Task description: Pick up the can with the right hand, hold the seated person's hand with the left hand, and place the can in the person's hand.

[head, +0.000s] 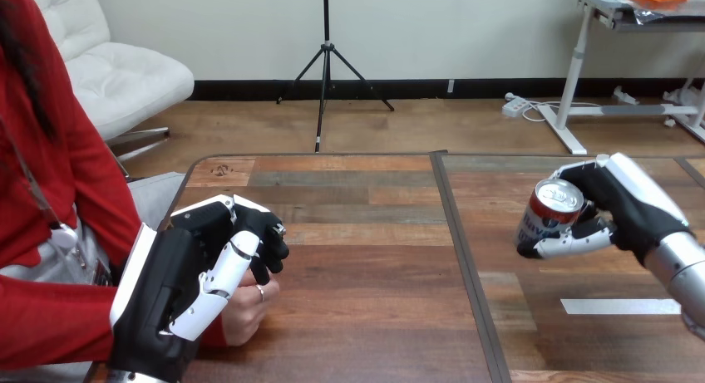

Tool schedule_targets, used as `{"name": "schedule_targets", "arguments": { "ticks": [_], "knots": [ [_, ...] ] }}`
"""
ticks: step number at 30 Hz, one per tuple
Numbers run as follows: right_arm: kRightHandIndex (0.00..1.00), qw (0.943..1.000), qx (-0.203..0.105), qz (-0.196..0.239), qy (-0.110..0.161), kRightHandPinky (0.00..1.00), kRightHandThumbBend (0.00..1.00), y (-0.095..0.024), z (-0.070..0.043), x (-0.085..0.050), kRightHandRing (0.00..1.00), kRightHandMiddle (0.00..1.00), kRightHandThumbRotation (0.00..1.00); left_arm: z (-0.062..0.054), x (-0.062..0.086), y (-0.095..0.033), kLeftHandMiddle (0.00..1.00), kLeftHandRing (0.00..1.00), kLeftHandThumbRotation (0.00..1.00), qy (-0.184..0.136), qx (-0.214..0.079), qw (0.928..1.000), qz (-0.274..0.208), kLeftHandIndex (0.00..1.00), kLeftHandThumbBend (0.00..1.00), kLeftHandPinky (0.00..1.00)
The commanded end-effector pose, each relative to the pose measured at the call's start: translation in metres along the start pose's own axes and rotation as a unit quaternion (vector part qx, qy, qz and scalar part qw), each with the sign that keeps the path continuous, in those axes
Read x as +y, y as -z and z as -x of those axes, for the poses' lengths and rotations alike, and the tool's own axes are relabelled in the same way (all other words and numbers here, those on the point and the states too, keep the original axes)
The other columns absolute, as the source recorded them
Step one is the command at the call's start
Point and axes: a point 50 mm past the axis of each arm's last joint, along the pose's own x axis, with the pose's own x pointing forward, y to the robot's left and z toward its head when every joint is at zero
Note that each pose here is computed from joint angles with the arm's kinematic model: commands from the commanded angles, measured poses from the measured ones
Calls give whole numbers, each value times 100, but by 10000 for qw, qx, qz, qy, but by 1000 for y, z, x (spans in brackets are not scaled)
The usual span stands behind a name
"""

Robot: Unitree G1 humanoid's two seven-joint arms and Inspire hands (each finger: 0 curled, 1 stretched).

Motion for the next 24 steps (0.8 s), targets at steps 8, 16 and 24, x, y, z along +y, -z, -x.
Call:
{"name": "schedule_targets", "arguments": {
  "ticks": [8, 16, 24],
  "knots": [
    [47, 9971, -501, 284, 490, 42, 75, -21, -2, -41, 43, 46, 0, -13, 14, -24, 47, 42, 61, 74, -611, 9919, -1114, 47, 42, 33],
    [47, 9969, -521, 318, 492, 44, 75, -21, 0, -46, 44, 47, 0, -12, 24, -36, 56, 52, 58, 98, -633, 9785, -1961, 57, 69, 43],
    [47, 9972, -456, 312, 505, 43, 76, -19, 1, -46, 43, 46, 0, -12, 30, -50, 79, 74, 58, 150, -532, 9564, -2867, 75, 94, 57]
  ]
}}
